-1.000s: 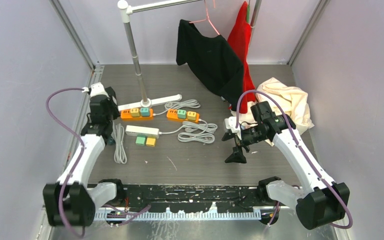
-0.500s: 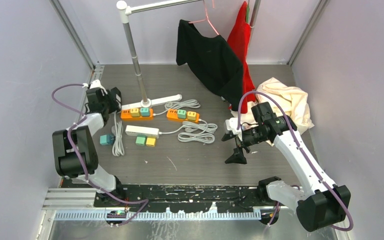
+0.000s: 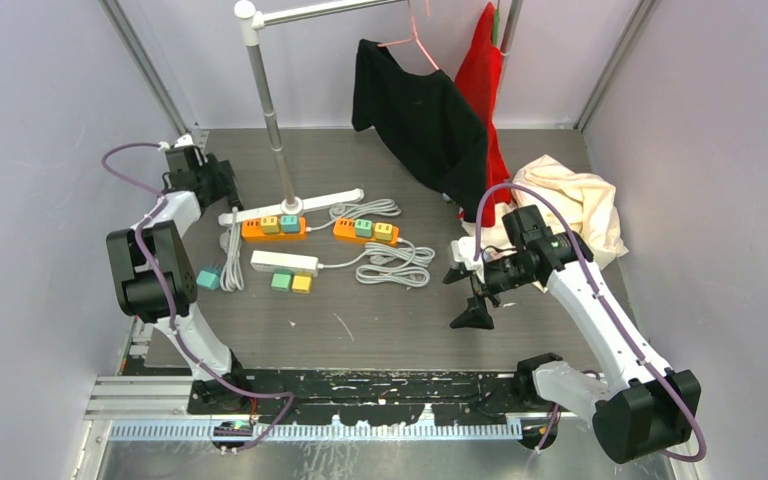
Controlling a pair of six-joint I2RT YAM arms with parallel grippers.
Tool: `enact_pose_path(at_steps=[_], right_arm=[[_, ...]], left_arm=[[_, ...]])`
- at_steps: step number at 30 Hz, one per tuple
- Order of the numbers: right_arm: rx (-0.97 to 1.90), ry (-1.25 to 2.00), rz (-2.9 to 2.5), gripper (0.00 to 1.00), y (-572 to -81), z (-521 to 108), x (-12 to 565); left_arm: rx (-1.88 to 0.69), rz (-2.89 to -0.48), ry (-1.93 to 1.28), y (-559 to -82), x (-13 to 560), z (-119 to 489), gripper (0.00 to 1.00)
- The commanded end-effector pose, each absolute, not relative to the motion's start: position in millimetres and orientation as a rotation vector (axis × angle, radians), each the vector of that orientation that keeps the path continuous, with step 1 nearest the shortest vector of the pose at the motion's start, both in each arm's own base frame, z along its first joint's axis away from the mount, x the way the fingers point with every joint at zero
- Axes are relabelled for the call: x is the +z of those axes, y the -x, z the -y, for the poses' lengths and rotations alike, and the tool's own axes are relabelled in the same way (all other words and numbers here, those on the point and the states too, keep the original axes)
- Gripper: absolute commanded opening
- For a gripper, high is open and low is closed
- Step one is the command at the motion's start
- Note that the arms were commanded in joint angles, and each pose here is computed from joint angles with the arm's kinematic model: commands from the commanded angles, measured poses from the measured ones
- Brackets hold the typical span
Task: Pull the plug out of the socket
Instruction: Place the socket at the center of the board, then move the socket to the center of the board.
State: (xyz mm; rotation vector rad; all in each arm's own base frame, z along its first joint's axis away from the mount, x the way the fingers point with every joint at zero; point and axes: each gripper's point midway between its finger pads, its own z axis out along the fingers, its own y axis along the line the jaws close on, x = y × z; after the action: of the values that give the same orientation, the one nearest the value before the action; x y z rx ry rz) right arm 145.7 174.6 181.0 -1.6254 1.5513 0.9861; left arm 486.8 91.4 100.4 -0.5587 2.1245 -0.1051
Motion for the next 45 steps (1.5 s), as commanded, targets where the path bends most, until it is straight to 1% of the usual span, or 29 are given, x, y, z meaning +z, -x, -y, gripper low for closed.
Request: enact_pose_path(at_steps=[1,2,3,4,5,10,13,16,17,19,20,21,22,23,25,28,30,33,36,38,42,45], right_arm=[[0.991,1.624,-1.511,1.0,-145,-177,186],[0.991,1.623,-1.512,1.0,-145,-177,186],[0.989,1.623,-1.515,1.0,-145,-177,186],[0.987,1.622,-1.518,1.0,-146,-176,186],[0.985,1.621,-1.519,1.0,-146,-176,186],[0.964,1.602,-1.528,1.0,-149,-173,188],[0.947,1.578,-1.541,1.0,-152,-169,191],[0.929,1.55,-1.553,1.0,-154,-165,195],[0.924,1.537,-1.555,1.0,-156,-163,196],[0.917,1.503,-1.572,1.0,-158,-160,199],[0.912,1.484,-1.581,1.0,-159,-158,201],[0.907,1.464,-1.59,1.0,-161,-156,202],[0.9,1.443,-1.605,1.0,-163,-153,204],[0.894,1.419,-1.618,1.0,-164,-151,205],[0.887,1.346,-1.651,1.0,-169,-145,209],[0.858,1.237,-1.697,1.0,-178,-133,215],[0.842,1.142,-1.736,1.0,-187,-126,218],[0.802,0.989,-1.787,1.0,-205,-110,220],[0.808,0.824,-1.832,1.0,-223,-95,219],[0.845,0.681,-1.874,1.0,-235,-87,219],[0.897,0.573,-1.936,1.0,-242,-74,213],[0.818,0.557,-2.018,1.0,-248,-59,195]], left_arm=[[-0.156,-2.087,0.637,-497,137,-93,0.52],[-0.173,-2.076,0.633,-499,146,-91,0.52],[-0.19,-2.069,0.636,-500,153,-89,0.62],[-0.201,-2.059,0.643,-501,161,-88,0.67],[-0.209,-2.042,0.649,-501,170,-88,0.68],[-0.255,-1.937,0.645,-491,224,-81,0.69],[-0.363,-1.871,0.617,-477,259,-63,0.68],[-0.518,-1.802,0.554,-452,292,-34,0.68],[-0.563,-1.763,0.524,-438,308,-24,0.68],[-0.654,-1.716,0.478,-412,322,-5,0.69],[-0.703,-1.693,0.467,-399,328,4,0.72],[-0.752,-1.673,0.458,-387,333,13,0.78],[-0.808,-1.657,0.455,-374,335,22,0.87],[-0.884,-1.639,0.499,-361,337,30,0.98],[-1.062,-1.595,0.576,-338,338,48,0.99],[-1.268,-1.476,0.323,-298,362,84,0.99],[-1.319,-1.513,0.251,-279,355,103,0.98],[-1.301,-1.671,0.087,-250,333,135,0.98],[-1.171,-1.784,-0.08,-225,308,150,0.97],[-1.078,-1.821,-0.156,-212,294,152,0.94],[-0.906,-1.831,-0.239,-196,271,143,0.93],[-0.832,-1.787,-0.286,-191,257,139,0.93]])
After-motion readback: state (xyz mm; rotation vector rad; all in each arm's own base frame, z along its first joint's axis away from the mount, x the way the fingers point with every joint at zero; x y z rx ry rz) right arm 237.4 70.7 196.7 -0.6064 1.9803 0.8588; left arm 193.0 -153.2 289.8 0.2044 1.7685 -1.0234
